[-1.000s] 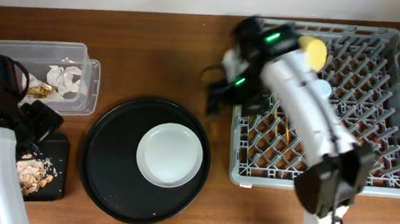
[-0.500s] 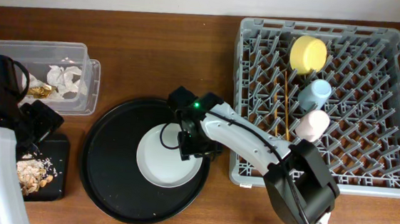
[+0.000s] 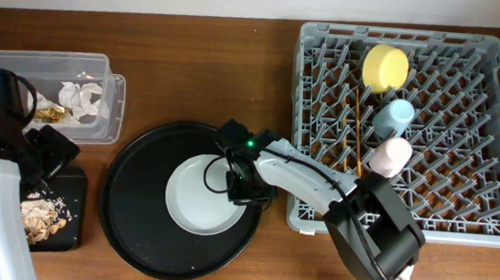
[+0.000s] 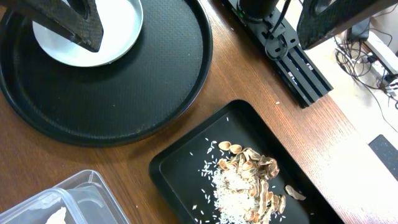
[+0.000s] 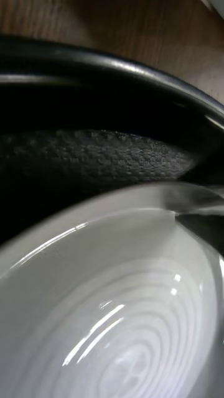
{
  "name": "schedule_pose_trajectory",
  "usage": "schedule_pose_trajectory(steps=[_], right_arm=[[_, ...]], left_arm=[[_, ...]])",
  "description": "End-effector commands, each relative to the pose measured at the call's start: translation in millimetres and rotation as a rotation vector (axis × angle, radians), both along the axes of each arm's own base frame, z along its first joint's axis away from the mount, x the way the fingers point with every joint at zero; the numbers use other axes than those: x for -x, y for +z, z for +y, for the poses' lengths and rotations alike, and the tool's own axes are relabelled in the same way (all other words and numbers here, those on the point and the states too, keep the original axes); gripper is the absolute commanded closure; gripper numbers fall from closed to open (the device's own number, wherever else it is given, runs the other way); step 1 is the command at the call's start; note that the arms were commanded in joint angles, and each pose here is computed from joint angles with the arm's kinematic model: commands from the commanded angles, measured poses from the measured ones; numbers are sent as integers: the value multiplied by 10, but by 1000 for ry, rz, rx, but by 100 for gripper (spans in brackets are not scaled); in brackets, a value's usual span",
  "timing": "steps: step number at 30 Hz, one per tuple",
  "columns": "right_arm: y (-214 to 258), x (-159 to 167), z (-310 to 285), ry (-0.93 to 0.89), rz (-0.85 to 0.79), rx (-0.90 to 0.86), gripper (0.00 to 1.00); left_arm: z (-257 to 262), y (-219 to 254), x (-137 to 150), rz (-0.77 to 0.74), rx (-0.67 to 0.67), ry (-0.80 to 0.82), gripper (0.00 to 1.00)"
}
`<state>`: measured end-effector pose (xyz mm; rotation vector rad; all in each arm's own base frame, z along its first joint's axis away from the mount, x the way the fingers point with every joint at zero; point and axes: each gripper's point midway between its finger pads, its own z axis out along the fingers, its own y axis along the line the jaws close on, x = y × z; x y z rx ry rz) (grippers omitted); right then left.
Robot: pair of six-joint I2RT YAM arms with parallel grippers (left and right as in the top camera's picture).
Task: Sort waste into correct bins and load items into the dishwasher rack
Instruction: 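Carry the plate to the rack and stand it upright at the back left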
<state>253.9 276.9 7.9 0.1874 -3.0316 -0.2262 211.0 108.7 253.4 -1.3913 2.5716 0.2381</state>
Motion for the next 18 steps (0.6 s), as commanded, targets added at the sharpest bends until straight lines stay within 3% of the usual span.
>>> schedule_pose_trajectory(steps=[1, 4, 7, 10, 13, 18], right_arm=[[52, -12, 37, -48, 8, -26, 96], [345, -176, 99, -77, 7, -99, 96], [1032, -651, -53, -94, -110, -178, 96], [1811, -1147, -561, -169, -262, -206, 96], [2323, -1546, -1512, -357, -433, -27, 96], [2613, -1772, -2827, -586, -626, 406, 96]], left_arm=[[21, 38, 17, -10, -11, 6, 1], [22, 39, 16, -11, -12, 6, 1], [22, 38, 17, -10, -12, 6, 1], [22, 38, 17, -10, -12, 6, 1], [22, 38, 17, -10, -12, 6, 1], [22, 38, 17, -10, -12, 6, 1]])
